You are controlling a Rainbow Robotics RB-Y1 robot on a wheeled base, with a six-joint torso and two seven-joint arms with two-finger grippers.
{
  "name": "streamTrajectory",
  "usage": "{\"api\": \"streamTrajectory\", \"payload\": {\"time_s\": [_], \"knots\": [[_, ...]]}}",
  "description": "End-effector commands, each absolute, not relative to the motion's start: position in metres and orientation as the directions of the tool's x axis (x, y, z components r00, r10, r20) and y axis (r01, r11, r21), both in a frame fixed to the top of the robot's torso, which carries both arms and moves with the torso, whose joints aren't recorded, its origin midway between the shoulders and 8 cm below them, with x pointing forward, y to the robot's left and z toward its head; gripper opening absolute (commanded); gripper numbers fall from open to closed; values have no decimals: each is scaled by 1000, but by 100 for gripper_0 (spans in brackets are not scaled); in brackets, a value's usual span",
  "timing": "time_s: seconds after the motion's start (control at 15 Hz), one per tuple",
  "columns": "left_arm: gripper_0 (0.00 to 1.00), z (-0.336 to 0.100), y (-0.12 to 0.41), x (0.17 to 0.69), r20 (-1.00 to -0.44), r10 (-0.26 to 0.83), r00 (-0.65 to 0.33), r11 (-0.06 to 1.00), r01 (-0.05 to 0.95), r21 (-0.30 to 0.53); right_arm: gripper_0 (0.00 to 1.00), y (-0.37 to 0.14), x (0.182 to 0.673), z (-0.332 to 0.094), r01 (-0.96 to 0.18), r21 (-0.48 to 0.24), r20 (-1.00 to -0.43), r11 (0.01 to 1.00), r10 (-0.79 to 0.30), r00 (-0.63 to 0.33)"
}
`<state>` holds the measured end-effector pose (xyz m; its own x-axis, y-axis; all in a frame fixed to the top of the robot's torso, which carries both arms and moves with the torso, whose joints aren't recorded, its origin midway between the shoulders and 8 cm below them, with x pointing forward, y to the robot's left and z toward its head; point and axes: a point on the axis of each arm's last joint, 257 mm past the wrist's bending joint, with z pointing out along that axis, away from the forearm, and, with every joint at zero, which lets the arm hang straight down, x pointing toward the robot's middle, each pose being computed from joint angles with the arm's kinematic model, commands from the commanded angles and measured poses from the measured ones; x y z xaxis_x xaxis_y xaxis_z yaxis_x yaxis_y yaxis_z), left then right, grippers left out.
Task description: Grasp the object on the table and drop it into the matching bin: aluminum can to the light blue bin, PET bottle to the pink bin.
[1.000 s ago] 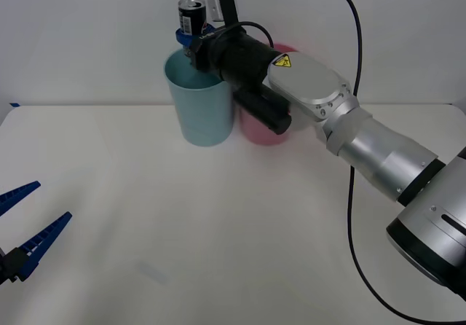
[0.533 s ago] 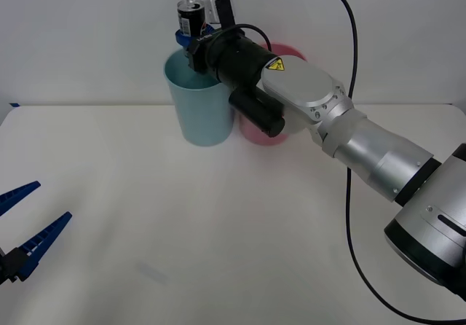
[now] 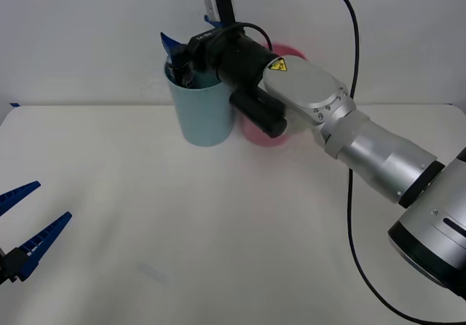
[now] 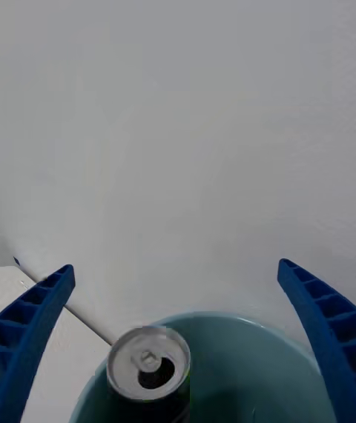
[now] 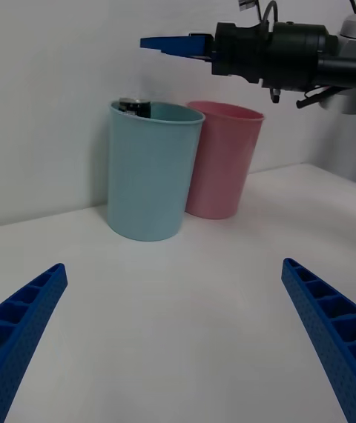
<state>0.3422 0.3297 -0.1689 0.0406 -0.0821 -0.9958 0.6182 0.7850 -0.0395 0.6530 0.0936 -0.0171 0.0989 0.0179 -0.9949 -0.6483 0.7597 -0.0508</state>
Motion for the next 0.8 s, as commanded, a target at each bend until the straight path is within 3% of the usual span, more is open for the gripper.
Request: {"api": "streamTrajectory", "payload": {"time_s": [0.07, 0.8], "knots": [[100, -169, 330, 342, -996, -82, 41, 785, 618, -39, 100, 85, 636, -17, -669, -49, -993, 741, 37, 114], [100, -169, 330, 342, -996, -82, 41, 785, 618, -39, 100, -16, 525, -54, -715, -71, -990, 695, 37, 135]]}}
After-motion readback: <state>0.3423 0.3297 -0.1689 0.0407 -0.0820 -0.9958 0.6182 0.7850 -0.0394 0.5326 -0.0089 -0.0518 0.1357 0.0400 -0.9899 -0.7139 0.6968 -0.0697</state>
